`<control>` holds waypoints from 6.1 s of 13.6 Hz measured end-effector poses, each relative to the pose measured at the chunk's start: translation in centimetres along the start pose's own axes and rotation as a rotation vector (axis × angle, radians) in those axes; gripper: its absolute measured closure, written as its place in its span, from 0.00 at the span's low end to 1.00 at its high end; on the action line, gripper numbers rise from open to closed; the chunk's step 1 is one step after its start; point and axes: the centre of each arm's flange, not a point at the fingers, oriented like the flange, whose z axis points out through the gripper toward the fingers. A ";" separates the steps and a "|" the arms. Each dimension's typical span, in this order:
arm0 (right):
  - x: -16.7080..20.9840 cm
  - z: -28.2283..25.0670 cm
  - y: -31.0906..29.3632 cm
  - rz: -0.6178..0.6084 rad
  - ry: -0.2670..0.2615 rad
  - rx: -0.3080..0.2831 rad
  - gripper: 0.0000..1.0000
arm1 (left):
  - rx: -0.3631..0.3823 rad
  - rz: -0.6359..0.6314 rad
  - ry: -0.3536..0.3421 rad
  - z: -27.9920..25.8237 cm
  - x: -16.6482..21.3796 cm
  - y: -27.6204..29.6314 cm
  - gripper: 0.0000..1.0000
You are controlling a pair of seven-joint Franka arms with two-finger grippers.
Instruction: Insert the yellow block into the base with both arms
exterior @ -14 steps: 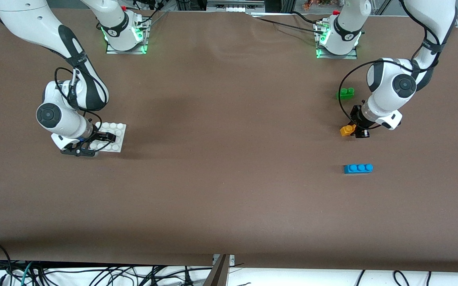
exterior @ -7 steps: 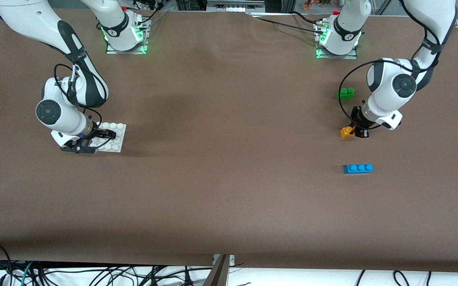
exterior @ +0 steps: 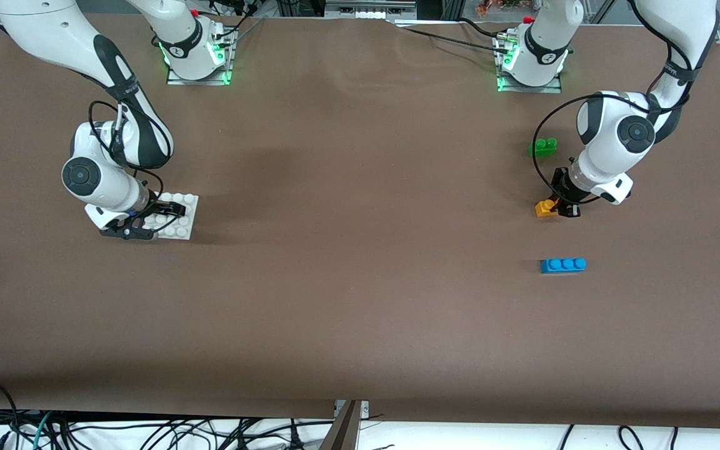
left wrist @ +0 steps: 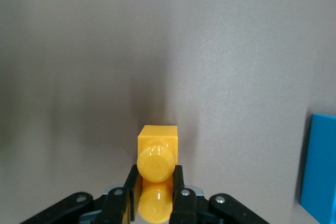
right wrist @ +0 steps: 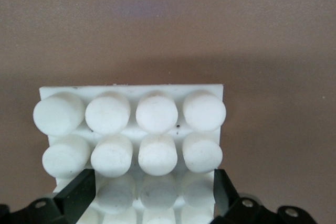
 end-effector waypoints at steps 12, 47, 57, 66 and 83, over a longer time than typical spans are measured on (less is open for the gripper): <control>-0.3 -0.2 -3.4 -0.068 0.024 -0.008 0.00 | -0.021 0.014 0.001 -1.8 -0.8 0.9 0.73; -4.6 -2.3 -36.9 -0.062 0.130 0.150 0.00 | 0.008 0.013 0.019 -10.8 -5.5 8.2 0.73; -5.7 -2.6 -41.3 -0.050 0.143 0.176 0.00 | 0.004 -0.036 -0.086 -20.6 -18.8 11.4 0.73; -3.6 -9.4 -43.0 -0.078 0.122 0.130 0.00 | 0.009 -0.016 -0.101 -20.4 -23.3 10.9 0.73; 4.9 -28.5 -23.0 -0.073 0.232 0.037 0.00 | 0.041 -0.026 -0.128 -18.8 -36.4 5.9 0.73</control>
